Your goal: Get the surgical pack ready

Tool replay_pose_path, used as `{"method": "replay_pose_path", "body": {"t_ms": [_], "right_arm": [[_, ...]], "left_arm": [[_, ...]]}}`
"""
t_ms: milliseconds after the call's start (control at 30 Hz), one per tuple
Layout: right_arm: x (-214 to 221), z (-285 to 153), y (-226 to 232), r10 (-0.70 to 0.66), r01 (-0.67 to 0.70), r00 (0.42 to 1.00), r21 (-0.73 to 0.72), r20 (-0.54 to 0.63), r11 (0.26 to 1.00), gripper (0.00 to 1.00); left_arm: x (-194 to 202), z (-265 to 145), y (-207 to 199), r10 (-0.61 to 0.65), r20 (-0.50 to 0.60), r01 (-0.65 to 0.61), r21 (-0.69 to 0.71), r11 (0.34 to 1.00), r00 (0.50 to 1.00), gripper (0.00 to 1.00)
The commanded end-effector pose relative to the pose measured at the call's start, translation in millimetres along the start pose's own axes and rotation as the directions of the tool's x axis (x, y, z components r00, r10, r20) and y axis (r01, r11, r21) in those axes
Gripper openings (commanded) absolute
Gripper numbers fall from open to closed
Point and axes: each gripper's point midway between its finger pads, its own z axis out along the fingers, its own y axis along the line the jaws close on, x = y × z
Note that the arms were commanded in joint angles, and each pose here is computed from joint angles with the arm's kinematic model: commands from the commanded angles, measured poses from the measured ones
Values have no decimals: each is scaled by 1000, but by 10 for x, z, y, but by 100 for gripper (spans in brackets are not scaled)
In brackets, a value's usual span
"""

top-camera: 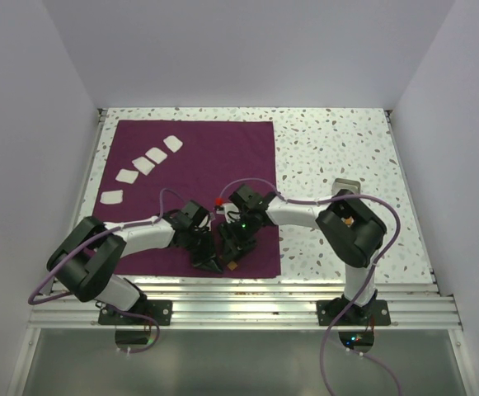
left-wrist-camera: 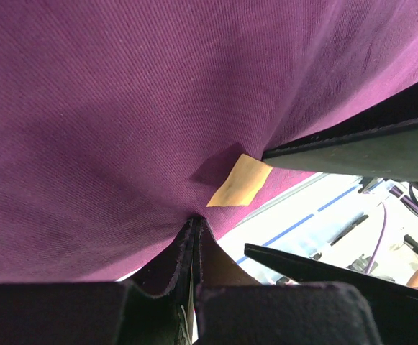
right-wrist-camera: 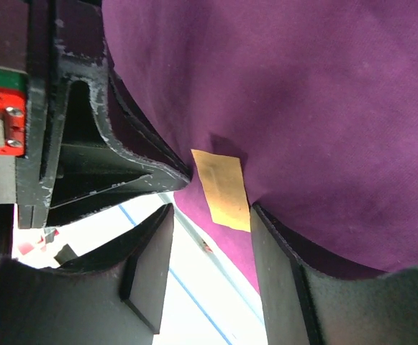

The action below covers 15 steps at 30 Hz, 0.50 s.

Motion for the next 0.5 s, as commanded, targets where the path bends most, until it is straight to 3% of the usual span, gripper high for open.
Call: {"method": "replay_pose_path", "body": {"t_ms": [0, 267, 467], "right_arm": [[61, 87, 11, 2, -3, 1000, -22, -19, 1000, 50], [-24, 67, 37, 7, -7, 1000, -13, 8, 1000, 45], [-49, 79, 53, 20, -20, 1000, -21, 18, 1000, 35]], "left_arm": [[0, 63, 85, -6, 5, 6, -26, 1000, 1000, 0], [9, 67, 100, -6, 3, 6, -28, 1000, 1000, 0], [20, 62, 107, -3, 1, 3, -28, 1000, 1000, 0]]}}
